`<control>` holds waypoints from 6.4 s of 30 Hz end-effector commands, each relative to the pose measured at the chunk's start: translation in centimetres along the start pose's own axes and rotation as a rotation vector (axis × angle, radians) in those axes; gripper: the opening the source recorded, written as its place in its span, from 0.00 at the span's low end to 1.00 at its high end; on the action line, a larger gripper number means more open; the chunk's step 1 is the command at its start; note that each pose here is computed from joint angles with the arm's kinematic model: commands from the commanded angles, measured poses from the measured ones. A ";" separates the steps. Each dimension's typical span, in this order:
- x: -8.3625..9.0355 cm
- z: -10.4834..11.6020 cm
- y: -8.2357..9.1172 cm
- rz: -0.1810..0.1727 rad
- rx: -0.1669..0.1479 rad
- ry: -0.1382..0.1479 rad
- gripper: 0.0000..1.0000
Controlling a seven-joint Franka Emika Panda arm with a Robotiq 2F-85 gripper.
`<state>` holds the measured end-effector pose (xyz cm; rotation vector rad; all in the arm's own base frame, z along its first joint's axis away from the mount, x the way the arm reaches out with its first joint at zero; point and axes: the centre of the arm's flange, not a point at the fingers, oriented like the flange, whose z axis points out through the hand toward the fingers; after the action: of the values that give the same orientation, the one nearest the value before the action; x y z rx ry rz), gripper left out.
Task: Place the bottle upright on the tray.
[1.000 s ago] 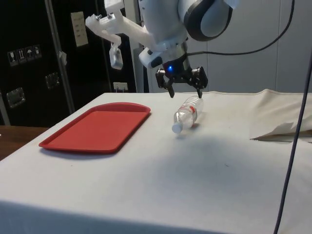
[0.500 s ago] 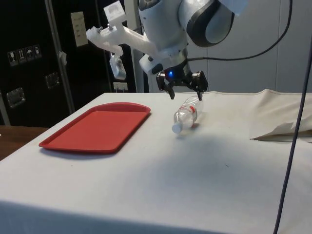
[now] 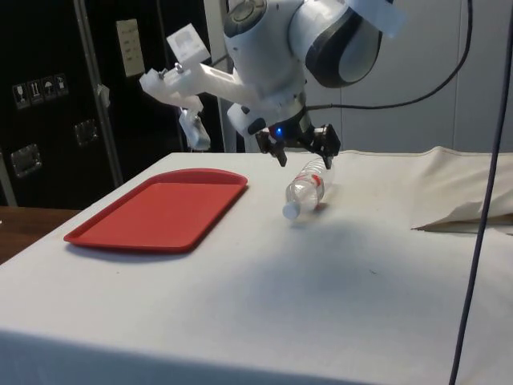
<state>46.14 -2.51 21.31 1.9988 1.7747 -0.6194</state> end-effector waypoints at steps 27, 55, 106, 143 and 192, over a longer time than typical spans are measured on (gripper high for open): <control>2.9 1.8 0.4 0.010 0.001 -0.132 1.00; 6.3 4.0 0.5 0.027 -0.002 -0.304 1.00; 7.8 6.2 0.9 0.033 0.018 -0.425 1.00; 9.5 7.0 1.5 0.064 0.014 -0.453 1.00; 9.5 6.5 1.4 0.066 0.020 -0.471 0.35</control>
<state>48.12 1.33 10.83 1.7267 1.4116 -0.9977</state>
